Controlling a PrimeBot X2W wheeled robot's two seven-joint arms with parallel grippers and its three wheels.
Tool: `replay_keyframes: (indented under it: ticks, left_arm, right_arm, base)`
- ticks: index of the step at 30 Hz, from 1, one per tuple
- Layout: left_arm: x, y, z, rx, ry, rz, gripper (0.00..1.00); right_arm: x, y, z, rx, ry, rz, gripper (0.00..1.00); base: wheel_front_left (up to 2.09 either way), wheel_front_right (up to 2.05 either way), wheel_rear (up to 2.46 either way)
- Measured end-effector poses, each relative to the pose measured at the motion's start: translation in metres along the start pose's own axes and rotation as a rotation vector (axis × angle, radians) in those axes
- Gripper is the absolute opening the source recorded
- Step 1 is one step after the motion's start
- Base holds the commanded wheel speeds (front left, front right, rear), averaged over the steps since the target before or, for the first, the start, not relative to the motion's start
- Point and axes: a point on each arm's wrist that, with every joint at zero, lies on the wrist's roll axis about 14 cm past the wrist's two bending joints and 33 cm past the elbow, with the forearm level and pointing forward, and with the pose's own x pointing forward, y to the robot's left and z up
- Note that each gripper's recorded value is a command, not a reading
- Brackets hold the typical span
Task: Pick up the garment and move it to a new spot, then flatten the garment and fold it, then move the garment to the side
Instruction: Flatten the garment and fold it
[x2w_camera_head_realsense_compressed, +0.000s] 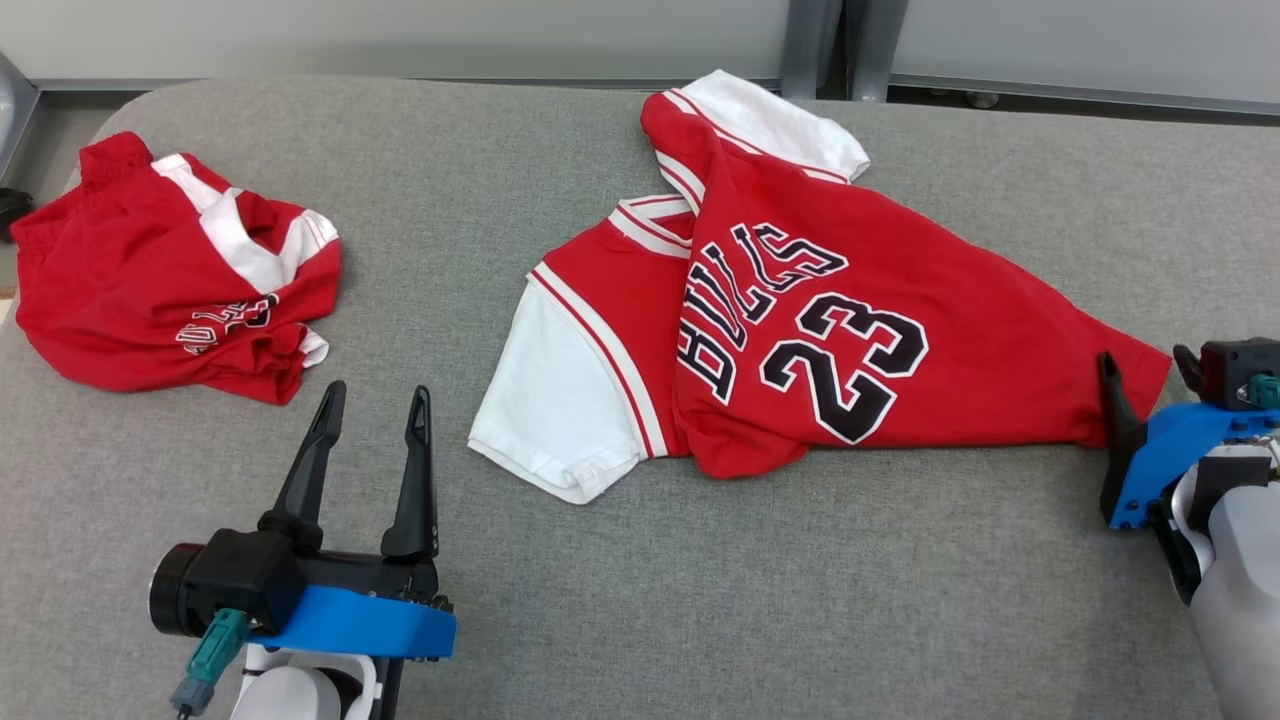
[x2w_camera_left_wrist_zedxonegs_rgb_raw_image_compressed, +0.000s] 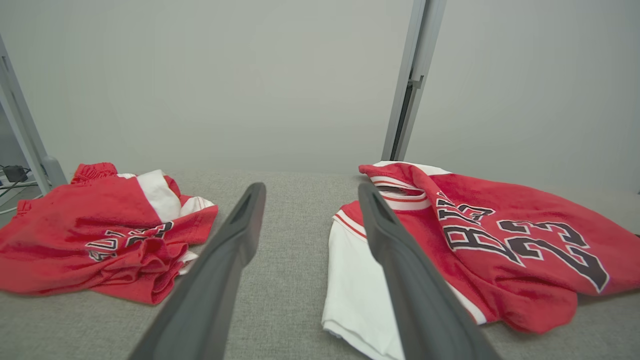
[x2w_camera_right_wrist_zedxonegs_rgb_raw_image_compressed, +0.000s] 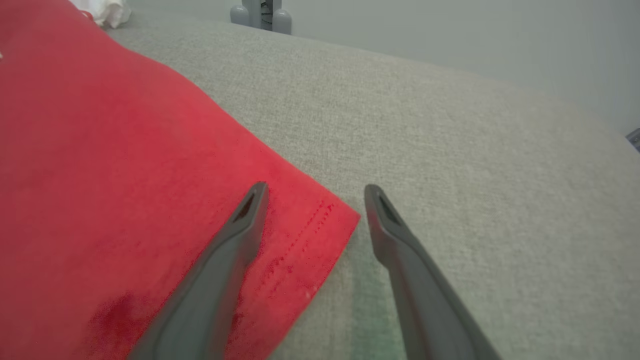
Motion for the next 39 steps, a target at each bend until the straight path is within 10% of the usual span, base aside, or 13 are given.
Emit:
replay_keyframes:
  ticks: [6,8,39]
  left_arm:
    - [-0.001,0.004,-0.003,-0.002,0.008,0.011,1.00]
    - [-0.001,0.004,-0.003,-0.002,0.008,0.013,1.00]
    - [-0.026,-0.002,0.023,-0.009,-0.054,0.002,1.00]
  right_arm:
    - [0.000,0.007,-0.023,0.034,0.071,0.007,1.00]
    - [0.001,0.011,-0.024,0.051,0.076,0.011,0.00]
    - [-0.108,0.041,0.220,-0.045,-0.794,0.095,0.00]
  base:
    - [0.00,0.00,0.00]
    - [0.00,0.00,0.00]
    - [0.00,0.00,0.00]
